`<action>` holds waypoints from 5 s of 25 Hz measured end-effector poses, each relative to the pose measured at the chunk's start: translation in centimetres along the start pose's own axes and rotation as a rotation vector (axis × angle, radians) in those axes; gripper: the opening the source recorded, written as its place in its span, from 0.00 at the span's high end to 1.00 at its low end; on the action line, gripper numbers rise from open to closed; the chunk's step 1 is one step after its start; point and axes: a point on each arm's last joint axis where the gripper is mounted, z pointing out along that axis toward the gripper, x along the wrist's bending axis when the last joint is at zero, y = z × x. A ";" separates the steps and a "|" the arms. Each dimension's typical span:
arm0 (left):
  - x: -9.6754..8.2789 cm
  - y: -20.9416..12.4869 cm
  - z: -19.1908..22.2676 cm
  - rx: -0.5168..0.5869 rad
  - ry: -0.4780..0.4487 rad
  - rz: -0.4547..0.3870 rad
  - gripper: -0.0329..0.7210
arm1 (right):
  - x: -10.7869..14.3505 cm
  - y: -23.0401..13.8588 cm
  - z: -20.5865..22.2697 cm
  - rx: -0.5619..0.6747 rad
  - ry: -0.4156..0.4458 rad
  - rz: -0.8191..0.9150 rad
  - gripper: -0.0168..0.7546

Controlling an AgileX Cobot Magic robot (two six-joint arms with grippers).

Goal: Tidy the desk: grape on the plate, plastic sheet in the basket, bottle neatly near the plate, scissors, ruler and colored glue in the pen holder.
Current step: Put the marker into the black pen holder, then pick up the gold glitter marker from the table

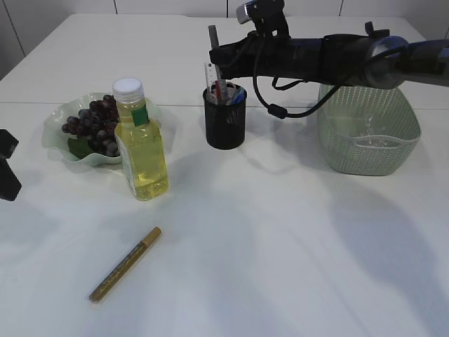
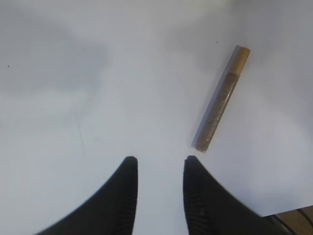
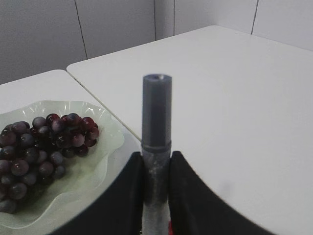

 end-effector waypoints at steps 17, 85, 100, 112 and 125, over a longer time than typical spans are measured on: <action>0.0 0.0 0.0 -0.005 0.000 0.000 0.64 | 0.9 5.2 -3.0 0.189 -0.016 0.276 0.41; -7.3 -0.6 14.0 0.221 0.014 0.409 0.40 | 12.6 7.5 -24.6 1.108 -0.248 0.465 0.48; -7.1 -0.7 16.0 0.238 0.018 0.395 0.40 | 12.6 7.5 -24.6 1.104 -0.250 0.464 0.48; -6.9 -0.8 17.5 0.267 0.024 0.388 0.40 | 12.6 7.5 -24.5 1.102 -0.250 0.463 0.48; -6.8 -0.8 17.6 0.269 0.025 0.388 0.68 | 12.6 7.5 -24.5 1.100 -0.251 0.463 0.49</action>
